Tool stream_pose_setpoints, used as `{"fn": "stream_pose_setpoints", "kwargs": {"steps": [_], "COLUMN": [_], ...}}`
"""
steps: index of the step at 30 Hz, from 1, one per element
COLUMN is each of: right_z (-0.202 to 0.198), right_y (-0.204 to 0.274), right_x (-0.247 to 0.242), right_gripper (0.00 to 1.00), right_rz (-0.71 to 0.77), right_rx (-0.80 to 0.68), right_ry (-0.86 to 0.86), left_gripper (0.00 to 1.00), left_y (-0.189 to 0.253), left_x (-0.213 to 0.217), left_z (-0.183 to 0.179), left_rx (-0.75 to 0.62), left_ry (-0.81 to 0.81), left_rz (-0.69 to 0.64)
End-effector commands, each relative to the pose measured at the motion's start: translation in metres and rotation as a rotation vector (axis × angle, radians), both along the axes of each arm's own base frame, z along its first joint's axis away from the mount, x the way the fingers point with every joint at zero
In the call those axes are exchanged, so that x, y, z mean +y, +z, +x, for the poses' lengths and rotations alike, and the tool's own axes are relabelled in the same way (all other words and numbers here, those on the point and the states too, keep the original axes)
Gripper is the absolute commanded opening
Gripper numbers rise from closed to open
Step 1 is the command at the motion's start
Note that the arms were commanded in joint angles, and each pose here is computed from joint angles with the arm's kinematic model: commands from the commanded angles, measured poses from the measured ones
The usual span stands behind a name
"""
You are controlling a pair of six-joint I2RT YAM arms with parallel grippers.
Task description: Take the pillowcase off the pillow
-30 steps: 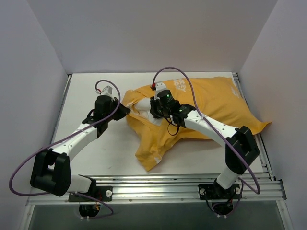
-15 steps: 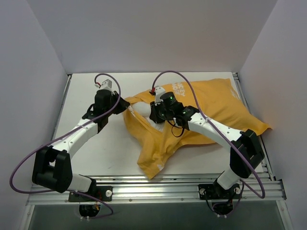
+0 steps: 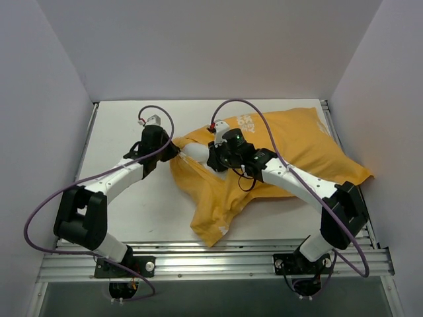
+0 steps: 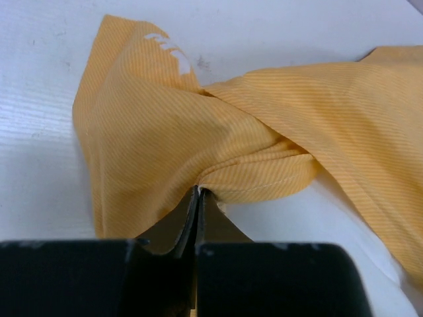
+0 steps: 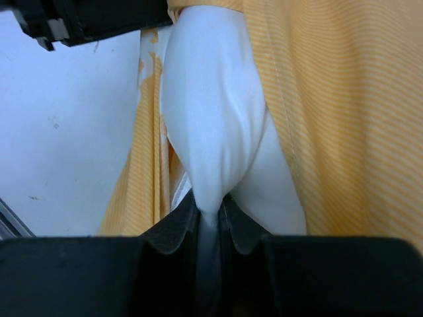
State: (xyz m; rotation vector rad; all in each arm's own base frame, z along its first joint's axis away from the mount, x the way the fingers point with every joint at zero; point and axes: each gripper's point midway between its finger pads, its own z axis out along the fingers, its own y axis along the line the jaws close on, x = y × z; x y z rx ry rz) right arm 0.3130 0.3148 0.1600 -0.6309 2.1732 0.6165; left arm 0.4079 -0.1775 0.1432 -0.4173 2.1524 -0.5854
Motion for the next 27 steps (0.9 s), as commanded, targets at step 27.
{"fn": "stream_pose_setpoints", "kwargs": {"steps": [27], "right_z": [0.036], "right_y": [0.138], "right_x": [0.003], "right_gripper": [0.0], "right_rz": [0.355], "right_rx": [-0.218], "right_ry": [-0.192], "left_gripper": [0.06], "left_y": [0.027], "left_x": [-0.044], "left_z": [-0.057], "left_rx": [-0.147], "left_ry": [-0.175], "left_rz": [-0.18]}}
